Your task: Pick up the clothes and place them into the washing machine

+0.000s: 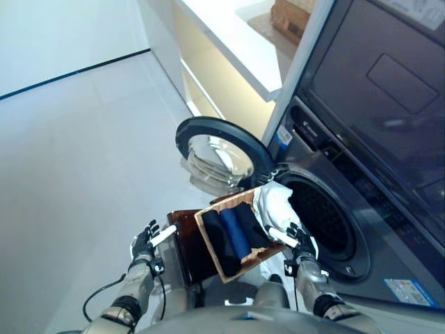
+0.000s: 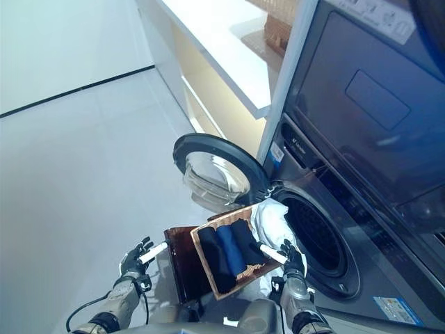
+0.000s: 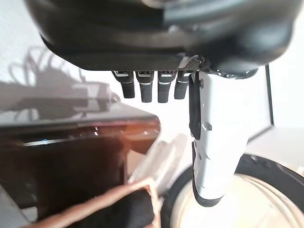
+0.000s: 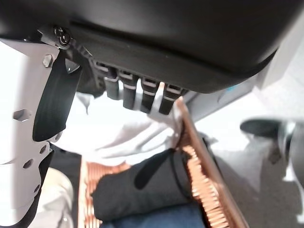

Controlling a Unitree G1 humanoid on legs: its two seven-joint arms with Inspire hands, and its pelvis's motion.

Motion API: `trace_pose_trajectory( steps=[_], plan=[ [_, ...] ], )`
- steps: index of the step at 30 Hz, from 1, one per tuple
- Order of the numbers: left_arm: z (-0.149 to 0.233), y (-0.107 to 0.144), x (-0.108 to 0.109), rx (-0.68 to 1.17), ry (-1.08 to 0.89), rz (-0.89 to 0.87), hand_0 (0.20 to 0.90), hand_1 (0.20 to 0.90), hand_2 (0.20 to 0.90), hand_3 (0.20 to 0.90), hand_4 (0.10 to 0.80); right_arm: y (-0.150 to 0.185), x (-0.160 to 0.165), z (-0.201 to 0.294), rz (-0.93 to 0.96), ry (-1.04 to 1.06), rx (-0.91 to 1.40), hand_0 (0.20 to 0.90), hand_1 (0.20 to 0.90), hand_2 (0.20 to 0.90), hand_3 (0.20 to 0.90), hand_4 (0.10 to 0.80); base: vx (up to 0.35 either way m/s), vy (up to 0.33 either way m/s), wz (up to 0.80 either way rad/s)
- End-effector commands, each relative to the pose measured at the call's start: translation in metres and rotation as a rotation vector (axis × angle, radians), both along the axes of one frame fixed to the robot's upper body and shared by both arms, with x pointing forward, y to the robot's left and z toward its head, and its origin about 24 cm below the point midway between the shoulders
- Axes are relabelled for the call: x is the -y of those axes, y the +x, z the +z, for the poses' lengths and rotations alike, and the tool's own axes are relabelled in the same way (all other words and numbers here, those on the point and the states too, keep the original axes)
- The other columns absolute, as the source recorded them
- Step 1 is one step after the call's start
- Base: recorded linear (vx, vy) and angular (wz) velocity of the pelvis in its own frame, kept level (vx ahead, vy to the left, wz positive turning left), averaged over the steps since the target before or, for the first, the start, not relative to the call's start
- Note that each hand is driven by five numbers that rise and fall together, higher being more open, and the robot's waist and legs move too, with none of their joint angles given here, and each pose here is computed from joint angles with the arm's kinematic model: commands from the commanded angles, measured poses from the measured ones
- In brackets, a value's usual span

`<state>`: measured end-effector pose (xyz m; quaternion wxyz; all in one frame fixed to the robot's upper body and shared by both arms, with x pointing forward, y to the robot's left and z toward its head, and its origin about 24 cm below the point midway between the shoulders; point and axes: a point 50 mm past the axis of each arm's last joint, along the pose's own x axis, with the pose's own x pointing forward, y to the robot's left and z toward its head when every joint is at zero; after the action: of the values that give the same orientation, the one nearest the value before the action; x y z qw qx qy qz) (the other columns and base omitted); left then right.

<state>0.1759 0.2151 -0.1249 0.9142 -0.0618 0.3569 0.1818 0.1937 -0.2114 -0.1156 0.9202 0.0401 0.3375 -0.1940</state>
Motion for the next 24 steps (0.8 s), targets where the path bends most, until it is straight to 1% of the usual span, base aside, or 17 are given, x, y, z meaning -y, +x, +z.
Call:
trace_pose_trajectory(
  steps=[1,4,7,10,12,17,21,24],
  plan=[
    [0.032,0.042,-0.019,0.189,0.045,0.043,0.900,0.900,0.900,0.900,0.800,0.037,0.013,0.034,0.011,-0.074,0.194,0.900,0.900,0.900,0.900,0.800,0.056,-0.118,0.18],
    [0.033,0.043,-0.021,0.195,0.047,0.058,0.900,0.900,0.900,0.900,0.800,0.040,0.011,0.037,0.028,-0.082,0.207,0.900,0.900,0.900,0.900,0.800,0.019,-0.161,0.67],
    [0.032,0.042,-0.020,0.202,0.023,0.087,0.900,0.900,0.900,0.900,0.800,0.047,0.013,0.044,0.054,-0.108,0.236,0.900,0.900,0.900,0.900,0.800,-0.022,-0.187,-0.10],
    [0.032,0.041,-0.017,0.204,0.009,0.087,0.900,0.900,0.900,0.900,0.800,0.046,0.018,0.046,0.040,-0.125,0.245,0.900,0.900,0.900,0.900,0.800,-0.021,-0.102,0.05],
    [0.033,0.042,-0.012,0.217,0.002,0.076,0.900,0.900,0.900,0.900,0.800,0.049,0.022,0.054,0.071,-0.182,0.276,0.900,0.900,0.900,0.900,0.800,-0.030,-0.085,0.25],
    [0.037,0.048,-0.005,0.242,0.009,0.043,0.900,0.900,0.900,0.900,0.800,0.052,0.028,0.063,0.086,-0.247,0.311,0.900,0.900,0.900,0.900,0.800,-0.032,-0.026,0.22],
    [0.041,0.052,-0.002,0.267,0.016,0.020,0.900,0.900,0.900,0.900,0.800,0.050,0.033,0.068,0.113,-0.315,0.319,0.900,0.900,0.900,0.900,0.800,0.009,0.046,0.17],
    [0.050,0.058,-0.002,0.312,0.035,0.007,0.900,0.900,0.900,0.900,0.800,0.049,0.040,0.077,0.158,-0.469,0.316,0.900,0.900,0.900,0.900,0.800,-0.034,0.056,0.09]
  ],
)
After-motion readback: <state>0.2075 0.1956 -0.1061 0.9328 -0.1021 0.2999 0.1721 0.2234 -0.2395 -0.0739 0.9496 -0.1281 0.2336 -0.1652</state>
